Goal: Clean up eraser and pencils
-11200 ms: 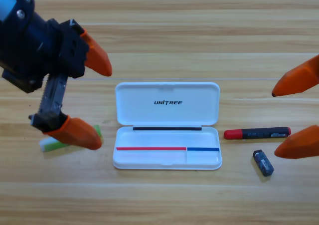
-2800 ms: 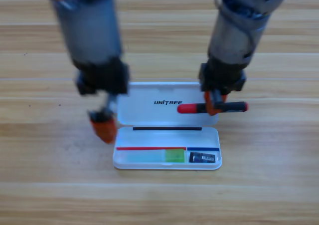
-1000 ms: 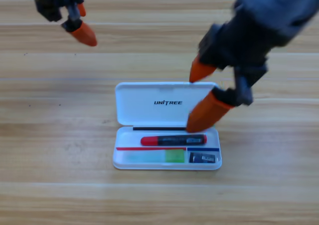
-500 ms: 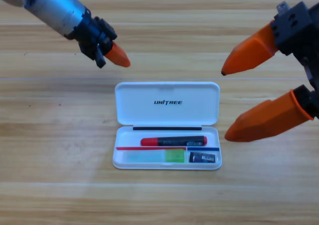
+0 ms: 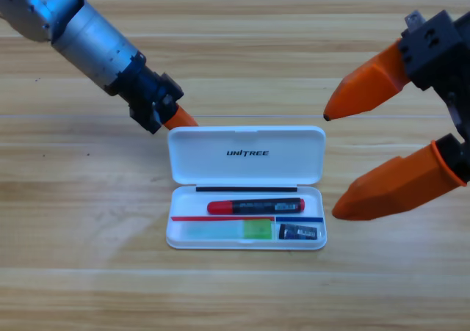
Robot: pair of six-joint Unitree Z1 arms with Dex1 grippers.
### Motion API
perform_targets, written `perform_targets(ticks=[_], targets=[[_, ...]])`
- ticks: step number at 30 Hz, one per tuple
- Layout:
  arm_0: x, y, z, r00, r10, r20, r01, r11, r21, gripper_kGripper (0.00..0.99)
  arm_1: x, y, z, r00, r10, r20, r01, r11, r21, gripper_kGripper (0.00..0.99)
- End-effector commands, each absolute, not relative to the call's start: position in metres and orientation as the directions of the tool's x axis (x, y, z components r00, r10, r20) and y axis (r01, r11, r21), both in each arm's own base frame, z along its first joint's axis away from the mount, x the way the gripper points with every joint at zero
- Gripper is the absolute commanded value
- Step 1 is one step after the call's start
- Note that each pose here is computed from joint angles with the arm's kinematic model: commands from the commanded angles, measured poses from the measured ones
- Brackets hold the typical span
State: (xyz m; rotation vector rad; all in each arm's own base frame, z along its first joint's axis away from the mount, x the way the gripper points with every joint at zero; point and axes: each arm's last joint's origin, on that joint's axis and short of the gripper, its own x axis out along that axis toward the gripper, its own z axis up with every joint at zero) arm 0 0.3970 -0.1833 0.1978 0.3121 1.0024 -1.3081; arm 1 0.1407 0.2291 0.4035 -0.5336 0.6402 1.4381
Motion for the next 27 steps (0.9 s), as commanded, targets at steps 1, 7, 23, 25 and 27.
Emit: perform_targets(ticks=[1,7,23,25,27], targets=[[0.39,-0.197,0.173,-0.181,-0.644,-0.743,0.882,0.228,-0.413,0.0,0.139,0.236,0.39,-0.007,0.709,-0.705,-0.997,0.046,0.056,0.99],[0.382,-0.206,0.18,-0.202,-0.637,-0.744,0.89,0.199,-0.411,0.0,0.141,0.237,0.388,-0.004,0.704,-0.71,-0.997,0.048,0.053,0.99],[0.352,-0.241,0.189,-0.184,-0.544,-0.819,0.932,0.166,-0.321,0.0,0.147,0.246,0.379,-0.017,0.684,-0.73,-0.996,0.05,0.07,0.99],[0.347,-0.244,0.189,-0.181,-0.533,-0.826,0.937,0.163,-0.31,0.0,0.148,0.248,0.377,-0.019,0.68,-0.733,-0.996,0.051,0.073,0.99],[0.343,-0.247,0.188,-0.177,-0.519,-0.836,0.941,0.161,-0.299,0.0,0.149,0.249,0.376,-0.02,0.677,-0.736,-0.996,0.052,0.075,0.99]])
